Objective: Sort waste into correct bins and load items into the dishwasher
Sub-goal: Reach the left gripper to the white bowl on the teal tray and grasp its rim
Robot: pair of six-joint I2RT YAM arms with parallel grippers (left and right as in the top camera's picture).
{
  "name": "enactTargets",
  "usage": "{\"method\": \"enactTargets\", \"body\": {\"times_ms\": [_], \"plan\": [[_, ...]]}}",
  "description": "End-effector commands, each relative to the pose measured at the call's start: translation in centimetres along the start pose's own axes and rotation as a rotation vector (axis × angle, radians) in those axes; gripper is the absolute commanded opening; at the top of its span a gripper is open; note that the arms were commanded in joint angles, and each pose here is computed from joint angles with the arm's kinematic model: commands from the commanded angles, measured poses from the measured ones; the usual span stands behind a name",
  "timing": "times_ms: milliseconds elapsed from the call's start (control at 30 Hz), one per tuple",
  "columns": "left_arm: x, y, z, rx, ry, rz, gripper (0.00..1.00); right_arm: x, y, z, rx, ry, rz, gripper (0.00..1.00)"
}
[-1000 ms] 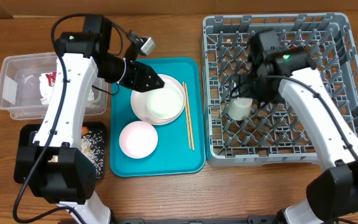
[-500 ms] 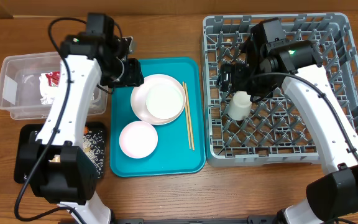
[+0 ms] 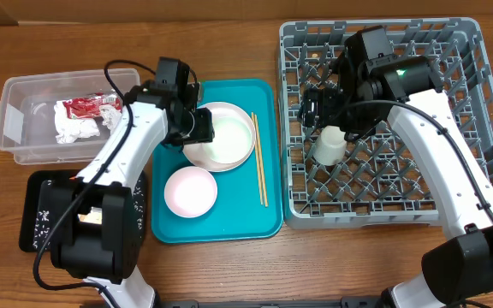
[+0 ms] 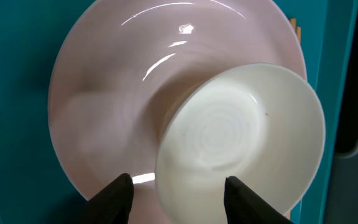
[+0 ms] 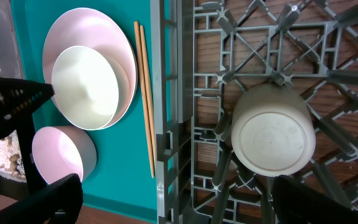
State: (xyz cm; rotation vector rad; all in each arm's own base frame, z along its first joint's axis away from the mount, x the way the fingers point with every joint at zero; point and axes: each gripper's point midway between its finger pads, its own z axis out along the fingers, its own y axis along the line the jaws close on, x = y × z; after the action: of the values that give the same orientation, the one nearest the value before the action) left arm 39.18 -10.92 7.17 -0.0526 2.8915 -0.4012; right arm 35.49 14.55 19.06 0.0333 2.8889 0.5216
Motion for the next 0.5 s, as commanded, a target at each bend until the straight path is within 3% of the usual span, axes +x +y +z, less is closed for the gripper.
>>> {"method": "enactTargets", "body": {"times_ms": [0, 133, 367, 400, 467], "plan": [[0.5, 0.3, 0.7, -0.01, -0.008, -0.018, 0.49, 0.2, 0.2, -0.1, -0.003, 0.0, -0.009, 1.0], [1.0, 0.6, 1.5, -0.009, -0.012, -0.024, 0.42, 0.2, 0.2, -0.1, -0.002, 0.0, -0.009, 1.0], [1.7, 1.0, 2.3, -0.013, -0.001, -0.026, 0.39, 0.2, 0.2, -0.1, -0.002, 0.0, -0.009, 1.0], [1.7, 1.0, 2.3, -0.013, -0.001, -0.026, 0.35, 0.2, 0.2, -0.1, -0.002, 0.001, -0.008, 1.0], [1.6, 1.0, 2.3, -0.013, -0.006, -0.026, 0.18, 0.2, 0.2, -0.1, -0.002, 0.001, -0.008, 1.0]]}}
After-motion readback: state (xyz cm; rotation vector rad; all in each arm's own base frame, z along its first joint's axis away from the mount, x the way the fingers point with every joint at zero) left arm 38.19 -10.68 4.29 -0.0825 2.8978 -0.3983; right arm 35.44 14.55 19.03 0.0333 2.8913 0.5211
